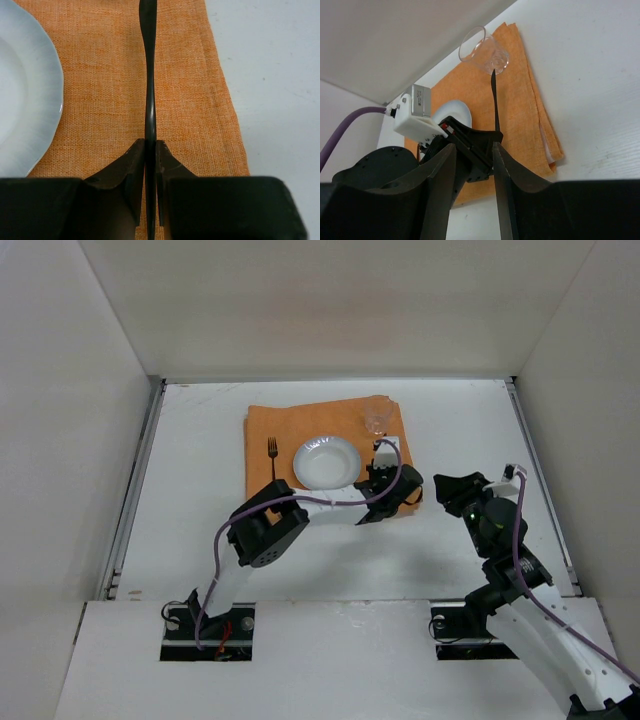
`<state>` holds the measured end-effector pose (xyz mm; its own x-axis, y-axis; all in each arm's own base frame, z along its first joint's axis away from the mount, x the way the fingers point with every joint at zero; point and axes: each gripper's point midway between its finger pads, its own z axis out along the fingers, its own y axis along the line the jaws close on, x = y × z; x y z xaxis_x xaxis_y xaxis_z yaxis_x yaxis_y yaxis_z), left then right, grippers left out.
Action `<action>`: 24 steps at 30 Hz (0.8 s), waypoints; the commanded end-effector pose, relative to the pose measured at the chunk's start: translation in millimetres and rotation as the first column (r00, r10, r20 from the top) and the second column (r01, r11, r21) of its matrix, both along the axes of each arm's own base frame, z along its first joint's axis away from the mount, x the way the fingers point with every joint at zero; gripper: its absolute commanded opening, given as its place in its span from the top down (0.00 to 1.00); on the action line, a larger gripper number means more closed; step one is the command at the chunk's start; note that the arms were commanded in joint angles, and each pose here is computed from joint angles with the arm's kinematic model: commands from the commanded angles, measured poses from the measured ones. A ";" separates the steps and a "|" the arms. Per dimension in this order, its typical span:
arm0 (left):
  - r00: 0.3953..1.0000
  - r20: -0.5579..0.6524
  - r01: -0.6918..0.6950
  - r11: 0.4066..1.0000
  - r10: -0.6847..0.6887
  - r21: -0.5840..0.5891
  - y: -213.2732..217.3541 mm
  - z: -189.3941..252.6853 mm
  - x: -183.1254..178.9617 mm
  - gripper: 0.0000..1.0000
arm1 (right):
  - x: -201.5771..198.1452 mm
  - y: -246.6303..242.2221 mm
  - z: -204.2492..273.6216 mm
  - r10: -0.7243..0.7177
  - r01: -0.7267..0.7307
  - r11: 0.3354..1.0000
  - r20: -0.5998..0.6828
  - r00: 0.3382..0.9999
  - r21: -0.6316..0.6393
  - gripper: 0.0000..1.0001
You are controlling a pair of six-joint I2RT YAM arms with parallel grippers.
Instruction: Set the dinner table for one person
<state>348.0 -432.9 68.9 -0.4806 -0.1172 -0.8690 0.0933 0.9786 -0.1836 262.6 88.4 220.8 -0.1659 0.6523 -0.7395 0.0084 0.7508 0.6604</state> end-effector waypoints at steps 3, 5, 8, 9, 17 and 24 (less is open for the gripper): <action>0.994 0.000 -0.111 0.991 0.112 -0.075 4.6 13.9 20.2 0.98 | -3.3 2.7 3.8 0.017 -0.018 1.000 0.025 1.000 0.013 0.58; 0.993 -0.007 -0.119 0.990 0.119 -0.079 4.5 11.1 22.5 0.98 | -3.6 2.9 3.4 0.019 -0.020 1.000 0.026 0.999 0.010 0.58; 0.993 -0.026 -0.117 0.990 0.116 -0.079 4.7 3.3 26.3 0.98 | -4.0 3.7 3.1 0.022 -0.023 1.000 0.028 0.999 0.013 0.58; 0.992 -0.031 -0.121 0.990 0.119 -0.079 5.3 1.0 27.3 0.98 | -3.8 3.8 3.0 0.022 -0.023 1.000 0.028 0.999 0.011 0.58; 0.988 -0.098 -0.130 0.988 0.121 -0.086 1.9 -27.8 29.1 0.98 | -1.1 5.8 3.9 0.026 -0.026 1.000 0.027 0.999 0.009 0.58; 0.987 -0.094 -0.137 0.988 0.130 -0.075 5.9 -28.6 24.5 0.92 | 0.2 6.9 6.1 0.027 -0.027 1.000 0.031 0.999 0.013 0.51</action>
